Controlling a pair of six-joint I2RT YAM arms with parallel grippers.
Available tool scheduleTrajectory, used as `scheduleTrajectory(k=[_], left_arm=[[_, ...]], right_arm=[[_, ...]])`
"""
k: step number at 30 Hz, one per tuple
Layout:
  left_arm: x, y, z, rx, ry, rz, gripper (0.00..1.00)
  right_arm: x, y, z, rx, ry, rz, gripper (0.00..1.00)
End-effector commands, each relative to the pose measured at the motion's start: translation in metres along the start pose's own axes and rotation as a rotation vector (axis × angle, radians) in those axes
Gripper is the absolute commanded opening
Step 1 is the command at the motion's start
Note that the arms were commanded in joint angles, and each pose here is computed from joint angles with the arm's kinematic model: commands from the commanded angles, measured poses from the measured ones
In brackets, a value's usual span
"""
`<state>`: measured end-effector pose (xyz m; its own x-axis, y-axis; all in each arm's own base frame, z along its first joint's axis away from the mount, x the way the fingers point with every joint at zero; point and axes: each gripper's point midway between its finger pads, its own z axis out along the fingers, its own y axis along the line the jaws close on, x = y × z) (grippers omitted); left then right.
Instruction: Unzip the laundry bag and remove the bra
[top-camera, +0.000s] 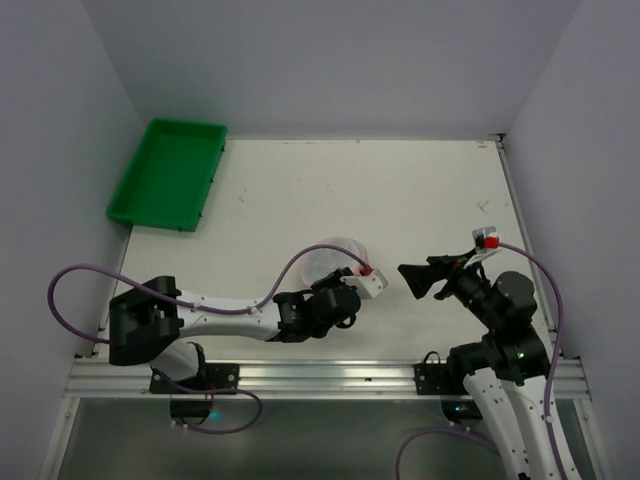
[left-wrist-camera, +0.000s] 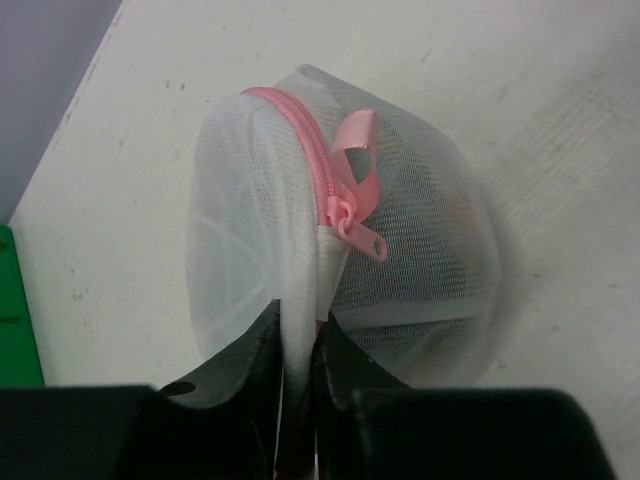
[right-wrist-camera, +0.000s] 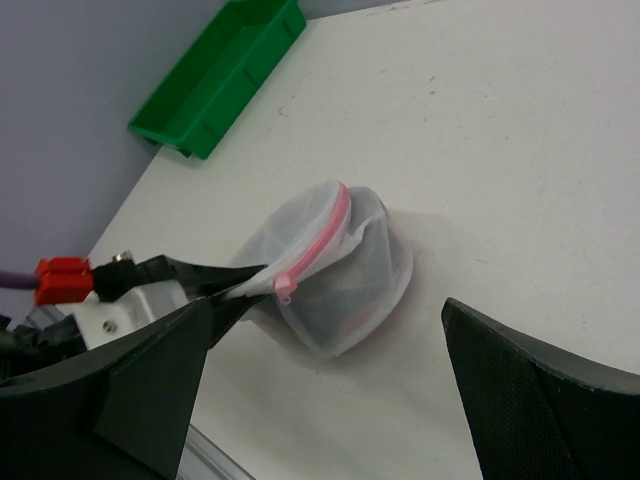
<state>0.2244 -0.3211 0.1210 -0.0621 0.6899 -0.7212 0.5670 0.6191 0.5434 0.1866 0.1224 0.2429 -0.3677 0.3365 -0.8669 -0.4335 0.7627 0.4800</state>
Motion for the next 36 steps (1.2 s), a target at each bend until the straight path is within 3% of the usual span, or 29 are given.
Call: scheduleTrajectory(k=[1,2,4,6,10,19,23,27,31,36], left_arm=[[-0.018,-0.020,-0.011,0.001,-0.038,-0.141,0.26],[-0.024,-0.023,-0.013,0.007,-0.043,-0.162,0.32],[-0.025,-0.027,-0.020,0.021,-0.032,-0.208,0.64],[-0.029,-0.028,-0.025,0.029,-0.024,-0.239,0.82],[-0.037,-0.019,-0.038,0.013,0.035,-0.386,0.96],[-0.075,-0.018,-0.083,0.184,0.057,-0.783,1.00],[-0.062,-0.016,-0.096,0.209,0.070,-0.959,1.00],[-0.033,0.006,-0.100,0.095,0.078,-1.205,1.00],[-0.003,0.012,-0.088,0.029,0.092,-1.317,0.99],[0.002,0.008,-0.068,0.090,0.090,-1.443,0.96]], right_arm=[[-0.001,-0.008,0.001,0.036,-0.038,0.033,0.99],[-0.001,-0.010,0.001,0.047,-0.050,0.034,0.99],[-0.002,-0.012,0.000,0.058,-0.064,0.041,0.99],[-0.004,-0.018,-0.002,0.094,-0.078,0.049,0.99],[-0.009,-0.026,-0.006,0.158,-0.098,0.064,0.99],[-0.008,-0.030,0.000,0.188,-0.062,0.099,0.99],[-0.005,-0.026,0.003,0.162,-0.040,0.107,0.99],[-0.002,-0.027,0.007,0.155,-0.029,0.109,0.99],[0.002,-0.025,0.013,0.132,-0.001,0.122,0.99],[0.012,-0.024,0.022,0.113,0.033,0.119,0.99]])
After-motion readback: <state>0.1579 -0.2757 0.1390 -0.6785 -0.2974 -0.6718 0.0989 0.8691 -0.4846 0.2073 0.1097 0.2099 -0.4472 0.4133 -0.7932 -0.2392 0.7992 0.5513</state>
